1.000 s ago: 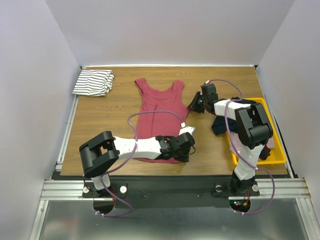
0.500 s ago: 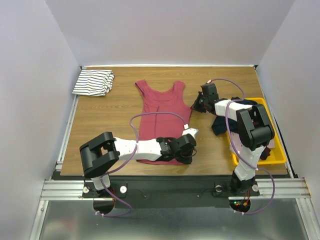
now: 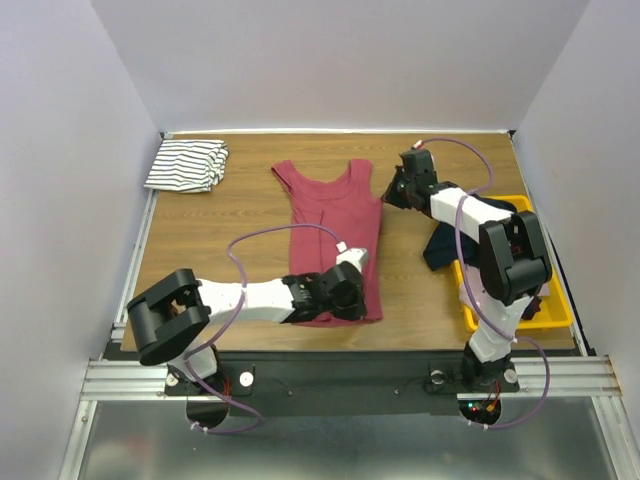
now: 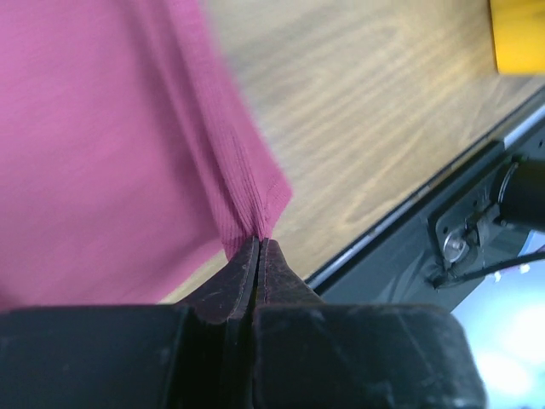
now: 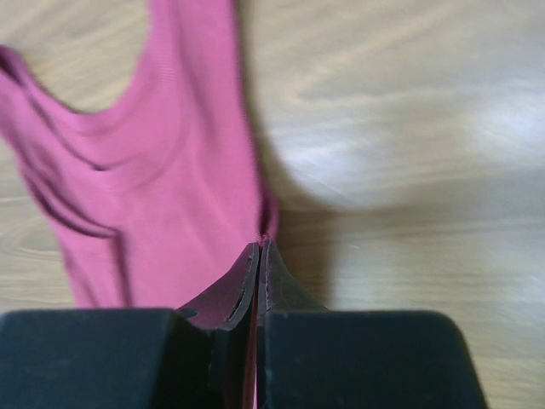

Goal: Fold and stack the tank tops
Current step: Fold the tank top

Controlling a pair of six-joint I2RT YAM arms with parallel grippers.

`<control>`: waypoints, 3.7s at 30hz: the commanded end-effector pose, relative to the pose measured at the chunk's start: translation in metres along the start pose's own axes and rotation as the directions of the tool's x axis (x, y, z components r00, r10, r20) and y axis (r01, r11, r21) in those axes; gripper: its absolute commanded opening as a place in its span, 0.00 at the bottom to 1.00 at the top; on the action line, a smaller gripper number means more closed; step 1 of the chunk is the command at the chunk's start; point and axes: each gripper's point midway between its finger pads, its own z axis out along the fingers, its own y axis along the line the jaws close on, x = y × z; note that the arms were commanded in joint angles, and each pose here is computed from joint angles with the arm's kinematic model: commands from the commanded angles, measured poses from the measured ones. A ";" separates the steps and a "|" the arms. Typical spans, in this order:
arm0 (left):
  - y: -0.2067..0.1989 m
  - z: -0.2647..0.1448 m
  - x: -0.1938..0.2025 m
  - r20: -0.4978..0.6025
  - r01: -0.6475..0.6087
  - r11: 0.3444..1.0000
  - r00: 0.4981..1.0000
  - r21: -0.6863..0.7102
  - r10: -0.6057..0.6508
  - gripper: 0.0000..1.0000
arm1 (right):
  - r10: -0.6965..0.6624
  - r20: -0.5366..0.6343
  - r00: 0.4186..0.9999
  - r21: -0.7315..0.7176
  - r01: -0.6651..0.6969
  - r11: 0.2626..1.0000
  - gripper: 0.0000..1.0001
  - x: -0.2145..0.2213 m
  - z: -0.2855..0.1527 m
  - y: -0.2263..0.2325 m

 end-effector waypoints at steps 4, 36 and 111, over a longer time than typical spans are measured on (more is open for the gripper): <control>0.017 -0.023 -0.017 0.089 0.103 0.994 0.990 0.048 -0.107 0.00 | -0.035 0.047 0.998 -0.107 0.039 0.993 0.01 -0.015 0.004 0.067; 0.071 -0.048 0.017 0.062 0.284 0.958 0.958 -0.033 -0.281 0.00 | -0.127 -0.013 0.992 -0.175 0.123 0.977 0.01 0.041 0.050 0.153; 0.085 -0.025 0.001 0.042 0.225 0.971 0.974 -0.084 -0.222 0.00 | -0.455 -0.060 0.889 -0.017 0.454 0.891 0.33 0.106 0.040 0.130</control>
